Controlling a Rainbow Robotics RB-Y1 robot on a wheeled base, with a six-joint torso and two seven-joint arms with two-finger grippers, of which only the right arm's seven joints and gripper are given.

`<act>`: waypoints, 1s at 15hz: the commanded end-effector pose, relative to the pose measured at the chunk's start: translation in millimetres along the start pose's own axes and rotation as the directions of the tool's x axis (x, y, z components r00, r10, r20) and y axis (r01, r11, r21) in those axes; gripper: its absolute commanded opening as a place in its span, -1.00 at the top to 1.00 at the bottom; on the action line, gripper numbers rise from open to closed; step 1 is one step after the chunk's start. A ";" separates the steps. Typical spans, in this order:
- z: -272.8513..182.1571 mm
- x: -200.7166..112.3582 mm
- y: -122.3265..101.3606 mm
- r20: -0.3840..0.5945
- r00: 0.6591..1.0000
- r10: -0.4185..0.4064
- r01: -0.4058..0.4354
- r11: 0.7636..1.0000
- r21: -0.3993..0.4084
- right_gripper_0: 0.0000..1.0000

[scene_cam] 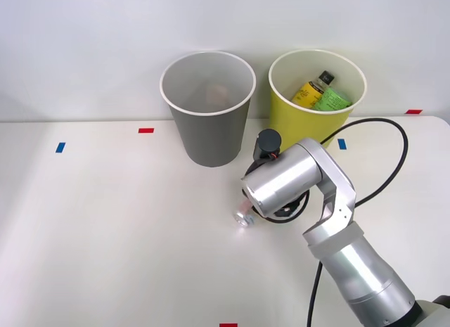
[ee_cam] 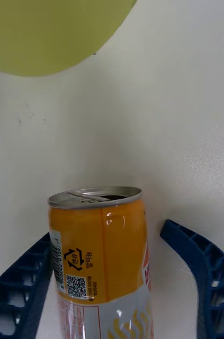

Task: Put cans in the gray bin, plastic bottles in the light green bin

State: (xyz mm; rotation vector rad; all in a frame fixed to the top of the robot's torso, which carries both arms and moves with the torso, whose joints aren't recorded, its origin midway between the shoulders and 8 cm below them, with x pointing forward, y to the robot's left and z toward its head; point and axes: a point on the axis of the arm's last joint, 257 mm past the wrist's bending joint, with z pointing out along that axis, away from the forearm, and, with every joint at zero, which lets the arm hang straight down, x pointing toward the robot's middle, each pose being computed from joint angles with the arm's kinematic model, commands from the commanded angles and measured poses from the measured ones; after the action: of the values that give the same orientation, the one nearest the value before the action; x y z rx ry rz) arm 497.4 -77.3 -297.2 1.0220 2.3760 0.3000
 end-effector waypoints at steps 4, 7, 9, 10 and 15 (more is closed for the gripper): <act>-3.8 6.3 8.3 0.006 1.000 -0.005 0.005 1.000 -0.010 1.00; -8.3 6.9 4.6 0.000 0.992 -0.126 0.126 0.992 0.009 1.00; -27.8 3.0 -11.5 -0.025 0.956 -0.292 0.293 0.954 0.069 1.00; -37.2 2.3 -15.1 -0.036 0.936 -0.350 0.351 0.933 0.078 1.00; -64.5 -5.0 7.2 0.022 0.809 -0.587 0.587 0.809 0.000 1.00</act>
State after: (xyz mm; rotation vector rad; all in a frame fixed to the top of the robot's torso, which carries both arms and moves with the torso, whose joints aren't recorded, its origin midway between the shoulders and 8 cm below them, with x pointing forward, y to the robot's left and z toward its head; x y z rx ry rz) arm 465.7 -80.2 -252.3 0.3334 2.5553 0.0521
